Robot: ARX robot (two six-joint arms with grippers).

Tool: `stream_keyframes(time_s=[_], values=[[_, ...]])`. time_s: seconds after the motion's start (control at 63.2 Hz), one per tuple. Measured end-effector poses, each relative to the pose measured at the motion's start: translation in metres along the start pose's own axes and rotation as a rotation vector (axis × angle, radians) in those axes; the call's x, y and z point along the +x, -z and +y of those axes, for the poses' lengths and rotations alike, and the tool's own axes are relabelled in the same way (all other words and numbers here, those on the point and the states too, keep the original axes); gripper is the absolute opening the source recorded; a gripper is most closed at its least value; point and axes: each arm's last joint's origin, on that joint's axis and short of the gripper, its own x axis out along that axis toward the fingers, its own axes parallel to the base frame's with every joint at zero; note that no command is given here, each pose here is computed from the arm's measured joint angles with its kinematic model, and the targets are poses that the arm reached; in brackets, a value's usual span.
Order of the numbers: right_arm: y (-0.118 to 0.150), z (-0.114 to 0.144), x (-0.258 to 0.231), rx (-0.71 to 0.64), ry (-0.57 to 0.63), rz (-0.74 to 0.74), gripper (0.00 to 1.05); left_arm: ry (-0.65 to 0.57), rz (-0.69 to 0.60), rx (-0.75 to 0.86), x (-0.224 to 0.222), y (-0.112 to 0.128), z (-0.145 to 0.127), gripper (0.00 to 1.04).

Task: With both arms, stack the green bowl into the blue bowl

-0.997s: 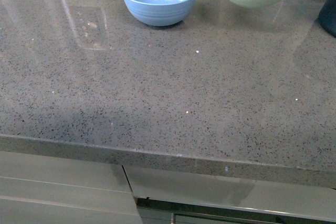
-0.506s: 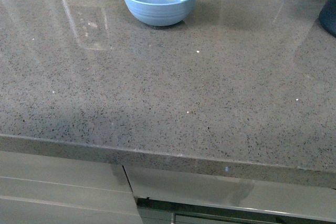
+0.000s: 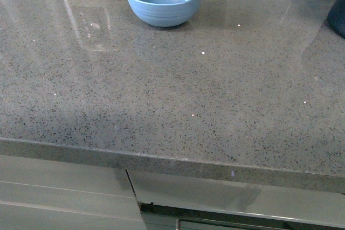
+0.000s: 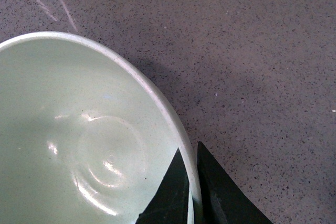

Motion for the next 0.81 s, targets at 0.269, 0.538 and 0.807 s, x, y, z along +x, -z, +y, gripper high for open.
stream_keyframes(time_s=[0.269, 0.538, 0.807], values=[[-0.002, 0.012, 0.009, -0.022, -0.018, 0.007, 0.02, 0.000, 0.000, 0.000, 0.000, 0.000, 0.000, 0.98], [-0.002, 0.025, 0.021, -0.041, -0.038, 0.021, 0.02, 0.000, 0.000, 0.000, 0.000, 0.000, 0.000, 0.98], [-0.009, 0.047, 0.031, -0.075, -0.060, 0.019, 0.02, 0.000, 0.000, 0.000, 0.000, 0.000, 0.000, 0.98]])
